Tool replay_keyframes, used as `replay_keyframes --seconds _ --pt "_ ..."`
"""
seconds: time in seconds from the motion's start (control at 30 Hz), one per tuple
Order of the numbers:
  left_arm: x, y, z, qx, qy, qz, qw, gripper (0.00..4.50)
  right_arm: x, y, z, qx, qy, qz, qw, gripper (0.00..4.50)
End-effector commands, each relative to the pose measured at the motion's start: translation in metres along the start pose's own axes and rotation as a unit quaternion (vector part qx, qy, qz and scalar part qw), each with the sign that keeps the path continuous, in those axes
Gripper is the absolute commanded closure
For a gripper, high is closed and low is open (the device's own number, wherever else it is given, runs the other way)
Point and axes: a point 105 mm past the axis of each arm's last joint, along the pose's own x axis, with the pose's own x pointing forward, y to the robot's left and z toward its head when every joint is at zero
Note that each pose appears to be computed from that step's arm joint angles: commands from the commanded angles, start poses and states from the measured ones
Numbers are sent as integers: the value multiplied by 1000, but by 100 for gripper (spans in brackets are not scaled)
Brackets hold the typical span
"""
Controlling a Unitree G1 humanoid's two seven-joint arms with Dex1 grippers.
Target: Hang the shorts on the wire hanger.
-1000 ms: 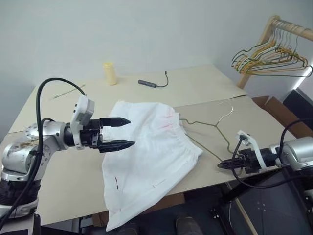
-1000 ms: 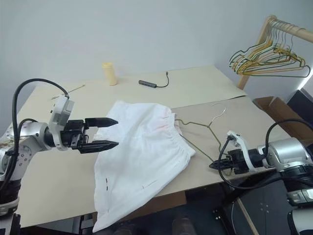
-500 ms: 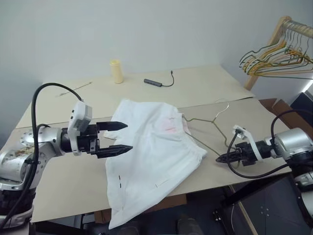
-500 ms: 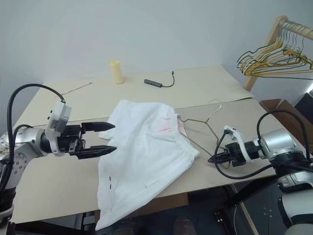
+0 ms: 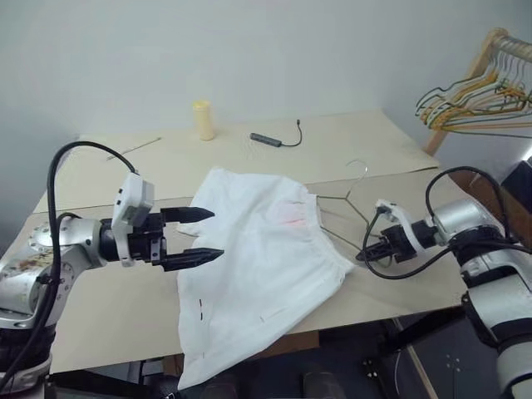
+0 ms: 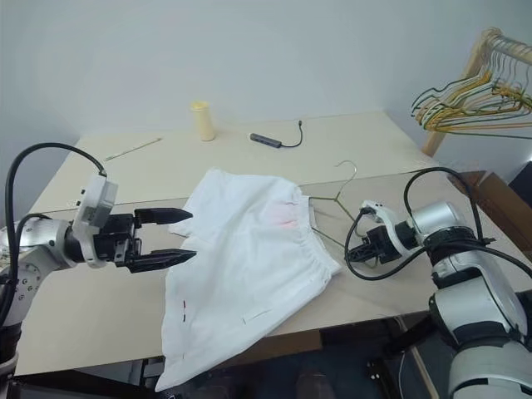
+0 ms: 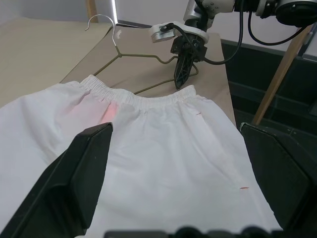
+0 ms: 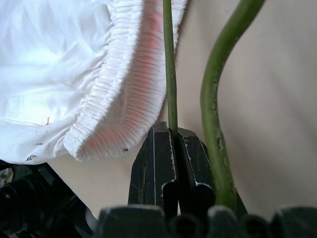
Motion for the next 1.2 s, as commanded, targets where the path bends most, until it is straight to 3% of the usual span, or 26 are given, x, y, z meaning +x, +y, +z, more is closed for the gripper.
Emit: replay_keyframes --seconds 0.03,0.27,0.5,0.7,0.77,0.9,1.03,1.2 --pt "-4 -1 10 30 -3 10 999 1 -3 8 9 -30 7 26 999 450" --pt "-8 -3 10 32 0 18 999 1 2 -1 11 -19 -4 11 1000 450" --pt "-9 -2 10 34 3 21 999 1 -17 2 46 -42 -109 -5 993 450" --pt "-7 3 11 44 4 18 999 1 -28 35 71 -174 -149 22 973 450" --pt "-7 9 13 52 4 19 998 1 -27 46 76 -260 -137 -22 956 450" --pt "-14 31 22 90 9 43 995 1 -30 72 86 -412 -134 -107 895 450" --pt "-35 61 44 164 32 70 983 1 -39 111 98 -494 -162 -131 844 450" --pt "-40 78 62 236 62 50 969 1 -31 135 90 -557 -148 -134 806 450"
